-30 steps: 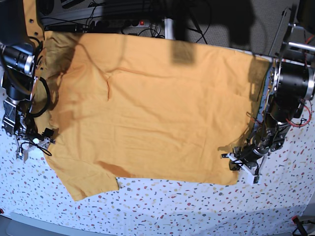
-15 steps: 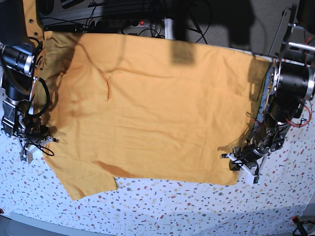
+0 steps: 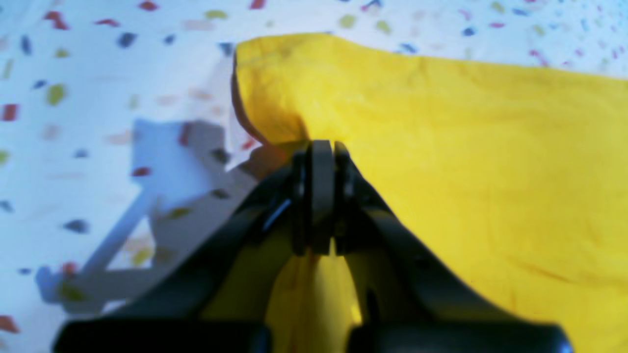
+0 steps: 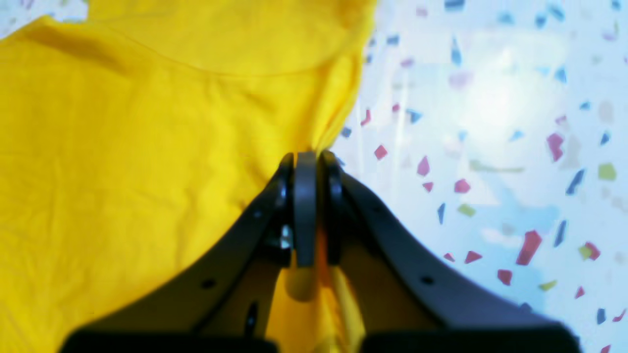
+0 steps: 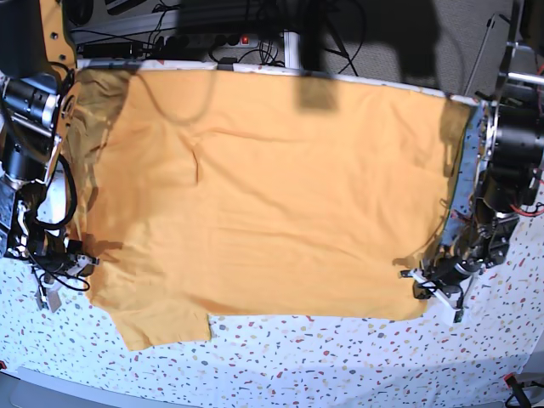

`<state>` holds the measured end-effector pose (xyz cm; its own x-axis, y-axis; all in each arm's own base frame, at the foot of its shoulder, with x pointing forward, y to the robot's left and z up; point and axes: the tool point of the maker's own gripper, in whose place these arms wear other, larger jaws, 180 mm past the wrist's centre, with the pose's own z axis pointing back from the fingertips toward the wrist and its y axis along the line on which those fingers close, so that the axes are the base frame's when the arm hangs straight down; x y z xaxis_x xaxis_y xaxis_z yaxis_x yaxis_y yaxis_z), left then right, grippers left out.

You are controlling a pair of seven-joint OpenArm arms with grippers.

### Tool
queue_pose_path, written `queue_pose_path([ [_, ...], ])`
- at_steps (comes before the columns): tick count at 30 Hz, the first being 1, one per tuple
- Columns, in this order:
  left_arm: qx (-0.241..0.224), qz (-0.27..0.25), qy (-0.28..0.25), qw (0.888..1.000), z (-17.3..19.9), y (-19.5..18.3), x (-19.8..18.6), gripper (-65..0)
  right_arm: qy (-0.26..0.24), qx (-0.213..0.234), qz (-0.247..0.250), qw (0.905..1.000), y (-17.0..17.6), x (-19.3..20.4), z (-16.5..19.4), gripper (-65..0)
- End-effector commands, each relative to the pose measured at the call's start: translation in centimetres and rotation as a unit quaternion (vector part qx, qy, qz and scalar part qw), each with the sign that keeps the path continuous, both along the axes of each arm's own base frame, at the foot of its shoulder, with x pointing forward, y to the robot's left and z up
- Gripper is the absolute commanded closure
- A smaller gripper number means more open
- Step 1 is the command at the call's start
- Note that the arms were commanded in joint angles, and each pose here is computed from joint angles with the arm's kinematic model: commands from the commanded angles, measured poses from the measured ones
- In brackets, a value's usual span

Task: Fold the T-shirt properly
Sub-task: 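Move the right gripper to the opposite side edge and grasp, then fold the hem half over toward the collar with both grippers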

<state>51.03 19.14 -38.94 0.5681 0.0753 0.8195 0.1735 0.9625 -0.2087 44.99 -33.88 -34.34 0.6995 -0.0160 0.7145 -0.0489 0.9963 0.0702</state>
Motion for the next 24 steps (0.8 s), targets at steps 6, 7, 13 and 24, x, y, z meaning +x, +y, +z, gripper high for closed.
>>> queue_pose_path([
  [6, -0.03, -0.002, -0.007, 1.0, 3.9, 0.4, 1.8, 0.0, -0.042, -0.012, 0.006, 0.999, -0.6, 1.0, 3.1, 0.0],
  [7, -0.035, -0.007, -0.004, 0.999, 4.2, 0.2, 1.8, 0.0, -0.043, -0.012, 0.008, 0.999, -0.5, 0.8, 3.0, 0.0],
  [13, -0.01, -0.058, 0.026, 0.998, 4.4, -1.1, 0.5, 0.0, -0.039, -0.053, 0.032, 0.9973, 0.0, -2.4, 1.6, 0.0],
  [24, 0.084, -0.085, -0.008, 0.993, 7.0, 2.0, -3.0, 0.0, -0.044, -0.109, 0.071, 0.9906, 1.3, -6.0, 1.9, 0.0],
])
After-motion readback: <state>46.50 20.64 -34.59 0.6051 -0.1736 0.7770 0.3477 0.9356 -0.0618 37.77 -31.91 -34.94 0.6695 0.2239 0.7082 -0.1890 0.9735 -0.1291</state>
